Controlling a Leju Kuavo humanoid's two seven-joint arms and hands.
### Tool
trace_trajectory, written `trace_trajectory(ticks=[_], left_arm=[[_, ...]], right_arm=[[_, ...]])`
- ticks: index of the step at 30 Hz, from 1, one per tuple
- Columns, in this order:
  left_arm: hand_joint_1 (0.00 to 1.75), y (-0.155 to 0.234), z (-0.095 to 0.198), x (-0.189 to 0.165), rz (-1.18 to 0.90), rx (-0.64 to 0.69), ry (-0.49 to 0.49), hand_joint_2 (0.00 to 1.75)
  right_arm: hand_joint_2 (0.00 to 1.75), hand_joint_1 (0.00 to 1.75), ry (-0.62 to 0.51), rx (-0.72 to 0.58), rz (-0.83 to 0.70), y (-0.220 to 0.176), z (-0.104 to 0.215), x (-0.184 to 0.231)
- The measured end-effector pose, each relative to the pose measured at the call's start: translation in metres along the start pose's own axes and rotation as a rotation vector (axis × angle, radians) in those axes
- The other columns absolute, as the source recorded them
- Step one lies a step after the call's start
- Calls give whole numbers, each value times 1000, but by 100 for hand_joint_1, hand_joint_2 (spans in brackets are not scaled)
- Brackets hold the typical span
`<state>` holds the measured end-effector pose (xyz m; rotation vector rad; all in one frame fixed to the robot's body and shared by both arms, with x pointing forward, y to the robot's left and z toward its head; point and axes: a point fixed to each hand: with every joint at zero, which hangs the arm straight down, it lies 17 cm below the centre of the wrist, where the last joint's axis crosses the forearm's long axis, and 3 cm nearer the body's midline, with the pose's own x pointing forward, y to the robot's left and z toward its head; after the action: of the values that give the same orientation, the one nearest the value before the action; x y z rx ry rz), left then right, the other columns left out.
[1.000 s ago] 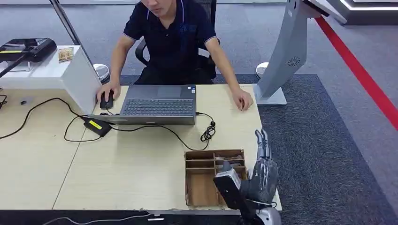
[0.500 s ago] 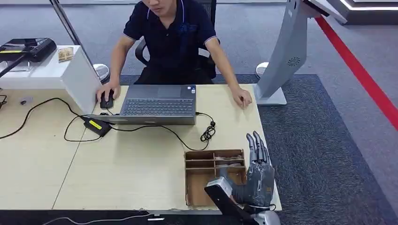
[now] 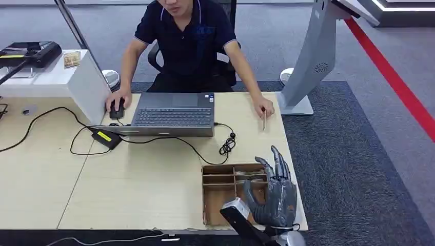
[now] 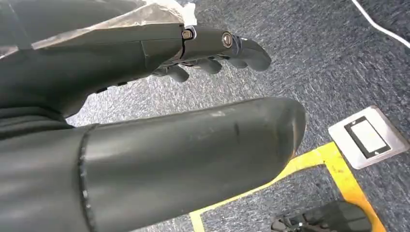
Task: Pass the card to the sensor for recognition and then transmit it.
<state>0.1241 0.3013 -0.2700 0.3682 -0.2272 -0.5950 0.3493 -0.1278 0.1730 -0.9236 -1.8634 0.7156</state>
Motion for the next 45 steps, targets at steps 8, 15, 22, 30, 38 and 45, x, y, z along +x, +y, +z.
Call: trace_trajectory(ticks=[8,15,22,30,38,45], left_arm=[[0,0,0,0,0,0,0,0],[0,0,0,1,0,0,-6,0],[0,0,0,1,0,0,-9,0],[0,0,0,1,1,-1,-9,0],[0,0,0,1,1,1,-9,0],[0,0,0,1,1,1,-9,0]], right_arm=[[175,173,-12,10,8,2,2,0],[175,134,-10,19,11,5,3,-1],[175,140,-8,24,12,6,4,-1],[175,19,-16,29,15,7,5,0],[175,0,-23,28,17,7,5,1],[175,0,-31,28,17,7,5,3]])
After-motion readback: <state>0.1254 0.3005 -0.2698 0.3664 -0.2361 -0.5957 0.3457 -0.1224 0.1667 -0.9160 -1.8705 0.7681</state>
